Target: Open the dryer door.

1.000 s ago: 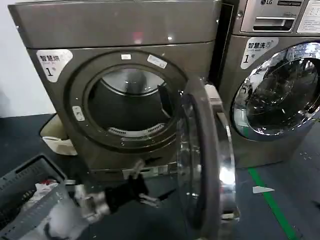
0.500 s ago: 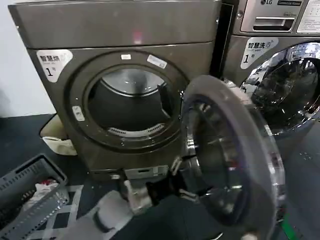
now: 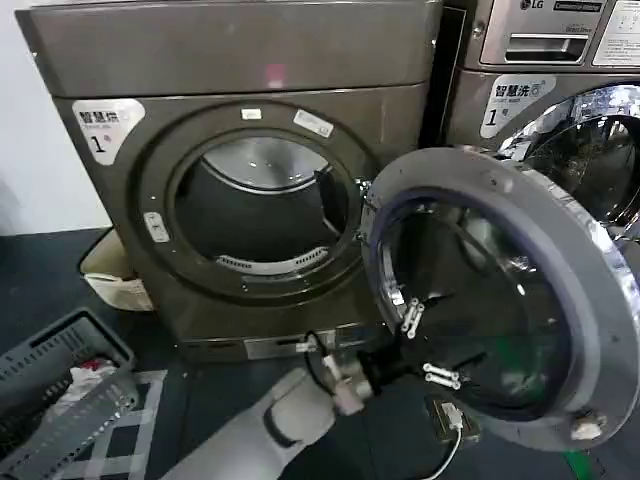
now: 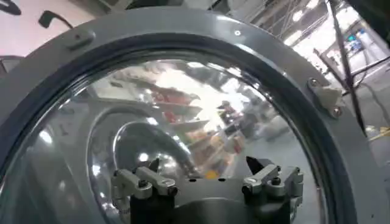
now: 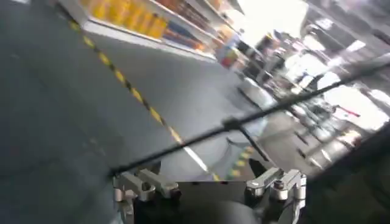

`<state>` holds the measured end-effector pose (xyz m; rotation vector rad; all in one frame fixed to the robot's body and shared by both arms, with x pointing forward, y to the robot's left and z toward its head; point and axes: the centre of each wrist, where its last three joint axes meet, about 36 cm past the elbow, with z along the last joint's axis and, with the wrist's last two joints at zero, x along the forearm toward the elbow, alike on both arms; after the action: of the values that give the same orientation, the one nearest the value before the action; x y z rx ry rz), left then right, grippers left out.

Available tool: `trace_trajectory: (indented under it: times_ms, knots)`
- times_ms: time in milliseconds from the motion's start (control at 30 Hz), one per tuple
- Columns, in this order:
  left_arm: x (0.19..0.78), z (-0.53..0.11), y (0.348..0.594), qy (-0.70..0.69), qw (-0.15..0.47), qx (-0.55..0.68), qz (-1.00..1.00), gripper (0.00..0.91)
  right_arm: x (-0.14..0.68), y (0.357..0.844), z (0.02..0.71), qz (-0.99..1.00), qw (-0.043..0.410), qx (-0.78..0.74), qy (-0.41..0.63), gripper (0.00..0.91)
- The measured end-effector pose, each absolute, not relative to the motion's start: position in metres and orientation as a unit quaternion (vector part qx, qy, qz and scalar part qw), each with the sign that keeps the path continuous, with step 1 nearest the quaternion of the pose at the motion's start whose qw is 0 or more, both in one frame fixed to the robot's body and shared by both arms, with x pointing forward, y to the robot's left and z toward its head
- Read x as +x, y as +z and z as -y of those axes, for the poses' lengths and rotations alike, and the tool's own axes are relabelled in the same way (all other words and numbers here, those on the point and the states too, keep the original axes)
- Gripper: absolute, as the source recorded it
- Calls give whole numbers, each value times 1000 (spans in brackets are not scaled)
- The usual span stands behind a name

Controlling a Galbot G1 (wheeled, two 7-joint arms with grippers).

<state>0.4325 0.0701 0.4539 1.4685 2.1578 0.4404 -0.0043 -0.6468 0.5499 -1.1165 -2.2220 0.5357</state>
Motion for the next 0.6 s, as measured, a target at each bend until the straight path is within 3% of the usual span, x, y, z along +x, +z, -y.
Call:
trace_trajectory:
  times_ms: [367, 600]
  knots:
    - [453, -7, 455, 164, 278, 523, -789, 907, -70, 538, 613, 768, 325, -518, 188, 907]
    - [468, 27, 458, 171, 303, 501, -792, 907, -92, 538, 595, 756, 321, -539, 186, 907]
